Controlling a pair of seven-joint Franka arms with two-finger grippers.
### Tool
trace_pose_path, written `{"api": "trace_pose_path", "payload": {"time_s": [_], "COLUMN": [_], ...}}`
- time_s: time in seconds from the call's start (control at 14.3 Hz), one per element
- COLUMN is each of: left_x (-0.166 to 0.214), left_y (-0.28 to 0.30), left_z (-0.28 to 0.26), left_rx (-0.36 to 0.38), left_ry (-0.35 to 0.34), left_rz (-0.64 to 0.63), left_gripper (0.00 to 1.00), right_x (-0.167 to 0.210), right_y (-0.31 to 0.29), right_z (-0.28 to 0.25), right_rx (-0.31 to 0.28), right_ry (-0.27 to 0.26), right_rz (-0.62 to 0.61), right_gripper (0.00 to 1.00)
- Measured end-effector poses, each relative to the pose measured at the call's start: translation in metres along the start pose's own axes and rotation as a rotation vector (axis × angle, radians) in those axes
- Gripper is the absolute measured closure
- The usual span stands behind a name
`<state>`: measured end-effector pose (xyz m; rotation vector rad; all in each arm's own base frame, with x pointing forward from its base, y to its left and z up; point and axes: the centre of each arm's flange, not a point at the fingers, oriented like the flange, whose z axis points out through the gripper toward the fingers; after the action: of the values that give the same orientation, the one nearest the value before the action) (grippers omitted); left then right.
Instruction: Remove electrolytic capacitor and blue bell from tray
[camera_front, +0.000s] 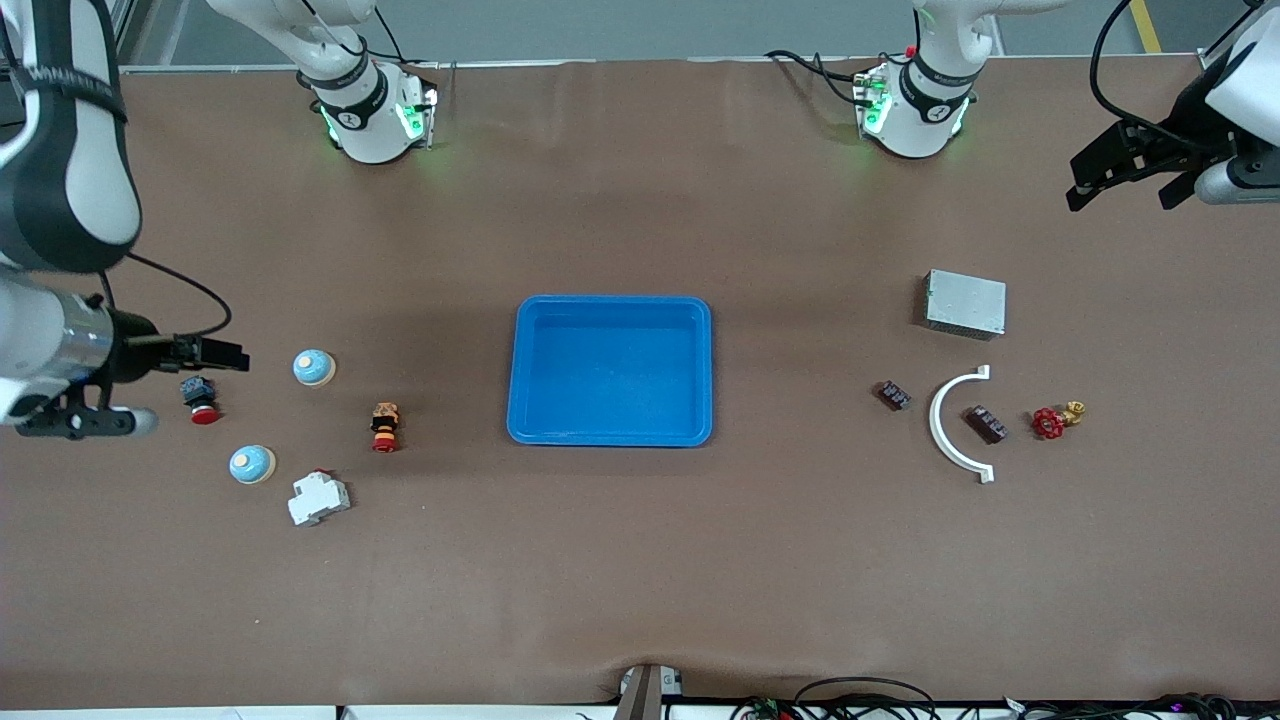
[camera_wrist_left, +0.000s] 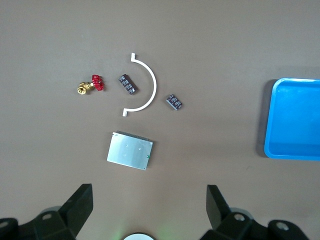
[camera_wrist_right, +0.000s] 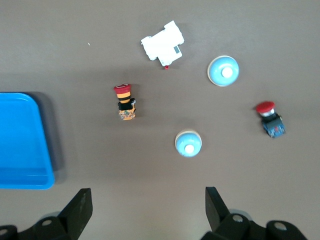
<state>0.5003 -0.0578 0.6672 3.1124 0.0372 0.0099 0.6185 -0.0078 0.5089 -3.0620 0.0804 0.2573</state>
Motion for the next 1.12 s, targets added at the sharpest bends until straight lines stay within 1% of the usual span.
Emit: {"api": "trace_pose_path", "payload": {"time_s": [0.21, 0.35, 0.42, 0.63, 0.84, 0.98, 1.12], "left_x": [0.0, -0.001, -0.001, -0.001, -0.001, -0.001, -0.001], "left_y": [0.001, 0.001, 0.001, 0.001, 0.001, 0.001, -0.001], "left_z": [0.0, -0.001, -0.001, -0.001, -0.001, -0.002, -0.007], "left_rx": [0.0, 0.0, 0.001, 0.001, 0.001, 0.0, -0.001], "left_ry": [0.001, 0.0, 0.0, -0.002, -0.002, 0.001, 0.011], "left_rz": [0.002, 0.002, 0.002, 0.0, 0.0, -0.001, -0.005], "left_gripper": [0.0, 0.0, 0.0, 0.0, 0.0, 0.0, 0.0], "right_x": [-0.035, -0.057, -0.066, -0.078, -0.078, -0.078, -0.078], "right_y": [0.0, 0.0, 0.0, -0.002, -0.009, -0.017, -0.017], "right_z": [-0.059, -0.085, -0.094, -0.107, -0.101, -0.096, -0.094], "right_rx": [-0.003, -0.004, -0.004, -0.003, 0.003, -0.001, -0.007], "right_ry": [0.1, 0.146, 0.158, 0.173, 0.16, 0.148, 0.142], "right_rz": [0.02, 0.023, 0.027, 0.046, 0.122, 0.118, 0.075], "right_gripper": [0.0, 0.0, 0.0, 0.0, 0.0, 0.0, 0.0]}}
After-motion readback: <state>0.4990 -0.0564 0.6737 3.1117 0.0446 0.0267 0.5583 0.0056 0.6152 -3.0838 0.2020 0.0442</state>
